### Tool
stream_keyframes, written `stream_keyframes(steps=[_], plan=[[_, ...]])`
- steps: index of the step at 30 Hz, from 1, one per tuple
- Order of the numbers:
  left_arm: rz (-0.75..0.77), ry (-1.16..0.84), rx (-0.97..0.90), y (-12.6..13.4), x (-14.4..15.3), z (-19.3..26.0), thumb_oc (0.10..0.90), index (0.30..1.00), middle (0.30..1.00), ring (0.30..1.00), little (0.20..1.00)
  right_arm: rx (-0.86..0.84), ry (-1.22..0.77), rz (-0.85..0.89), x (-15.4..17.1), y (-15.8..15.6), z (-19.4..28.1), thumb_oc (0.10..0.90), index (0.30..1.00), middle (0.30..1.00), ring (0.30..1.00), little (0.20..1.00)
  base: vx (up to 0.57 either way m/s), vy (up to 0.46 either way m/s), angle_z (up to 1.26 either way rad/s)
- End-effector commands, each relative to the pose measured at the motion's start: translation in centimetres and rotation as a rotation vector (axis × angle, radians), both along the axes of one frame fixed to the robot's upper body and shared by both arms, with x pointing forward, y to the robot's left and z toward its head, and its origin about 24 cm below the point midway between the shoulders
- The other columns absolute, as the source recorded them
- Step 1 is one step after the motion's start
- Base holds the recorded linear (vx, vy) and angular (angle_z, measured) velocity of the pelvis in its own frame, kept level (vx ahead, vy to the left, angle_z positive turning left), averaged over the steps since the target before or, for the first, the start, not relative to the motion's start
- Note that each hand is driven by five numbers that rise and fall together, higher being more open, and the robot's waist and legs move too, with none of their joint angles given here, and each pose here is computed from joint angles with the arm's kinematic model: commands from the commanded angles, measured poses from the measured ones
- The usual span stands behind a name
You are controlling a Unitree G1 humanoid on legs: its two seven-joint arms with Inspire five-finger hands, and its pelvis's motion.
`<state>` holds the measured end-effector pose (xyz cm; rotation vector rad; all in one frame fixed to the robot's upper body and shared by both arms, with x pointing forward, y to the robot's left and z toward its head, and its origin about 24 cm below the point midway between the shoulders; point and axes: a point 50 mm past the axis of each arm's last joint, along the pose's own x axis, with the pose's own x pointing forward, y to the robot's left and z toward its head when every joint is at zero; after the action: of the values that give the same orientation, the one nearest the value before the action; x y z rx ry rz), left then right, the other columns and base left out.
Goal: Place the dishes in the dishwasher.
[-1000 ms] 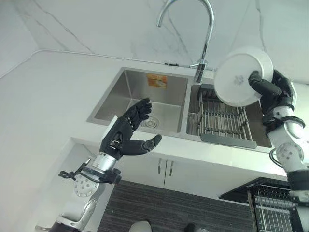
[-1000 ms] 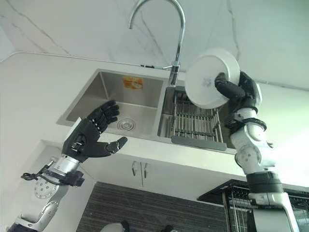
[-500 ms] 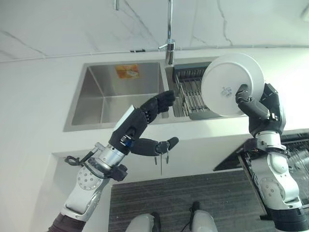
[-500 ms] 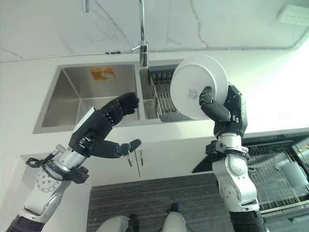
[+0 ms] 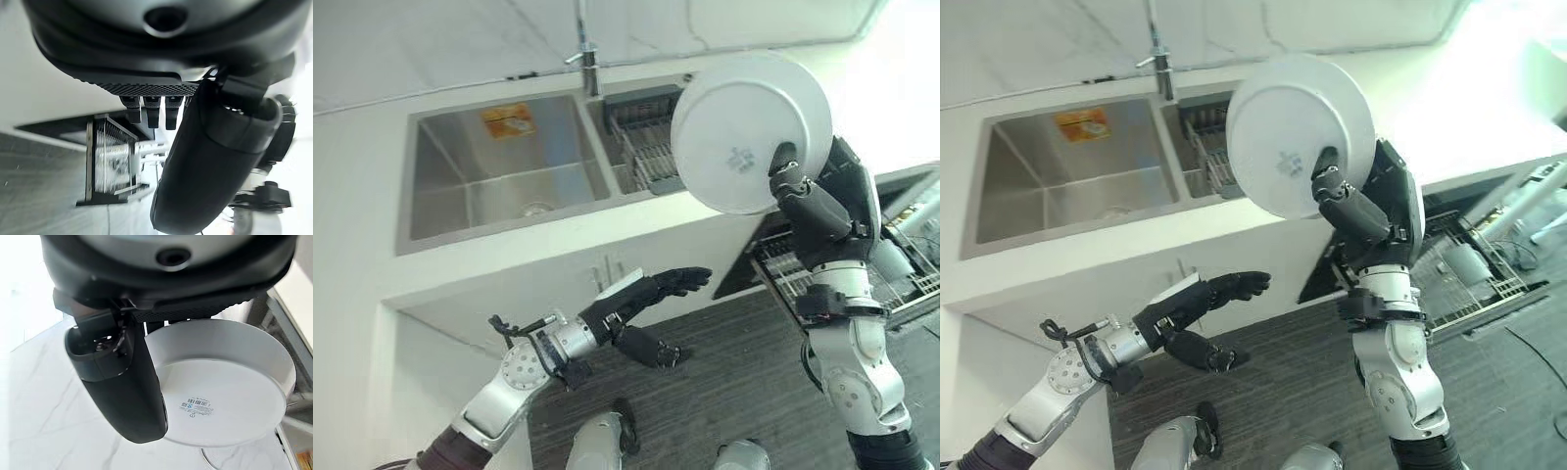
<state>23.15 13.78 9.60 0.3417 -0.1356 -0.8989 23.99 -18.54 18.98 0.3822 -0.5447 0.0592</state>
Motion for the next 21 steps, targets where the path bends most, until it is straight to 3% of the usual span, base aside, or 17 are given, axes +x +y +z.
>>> stream_keyframes(steps=[1, 9, 15, 18, 21], plan=[[-0.127, -0.039, -0.144, -2.5, -1.2, 2.1, 0.8, 0.9, 0.9, 0.9, 0.9, -0.046, -0.335, 0.019, -1.4, 0.0, 5.6, 0.4, 0.3, 0.3, 0.3, 0.3, -0.01, -0.527, 0.13], [0.088, 0.238, -0.162, -1.7, -1.5, -3.8, 0.8, 0.9, 0.9, 0.9, 0.9, -0.177, -0.28, 0.158, -1.1, 1.6, 3.8, 0.4, 0.3, 0.3, 0.3, 0.3, 0.0, -0.393, -0.35], [0.371, 0.511, -0.075, 1.5, -3.4, -11.7, 0.8, 0.9, 0.9, 0.9, 0.9, -0.296, -0.276, 0.111, -1.4, 1.3, 2.7, 0.4, 0.3, 0.3, 0.3, 0.3, 0.04, -0.287, -0.01], [0.598, 0.697, -0.054, 4.4, -5.9, -16.3, 0.8, 0.9, 0.9, 0.9, 0.9, -0.329, -0.248, 0.07, -1.2, 1.4, 1.6, 0.4, 0.3, 0.3, 0.3, 0.3, 0.08, -0.114, 0.09], [0.838, 0.912, 0.112, 7.2, -11.6, -22.5, 0.8, 0.9, 0.9, 0.9, 0.9, -0.342, -0.225, -0.013, -0.9, 1.3, 0.7, 0.4, 0.3, 0.3, 0.3, 0.3, 0.15, 0.05, 0.45]])
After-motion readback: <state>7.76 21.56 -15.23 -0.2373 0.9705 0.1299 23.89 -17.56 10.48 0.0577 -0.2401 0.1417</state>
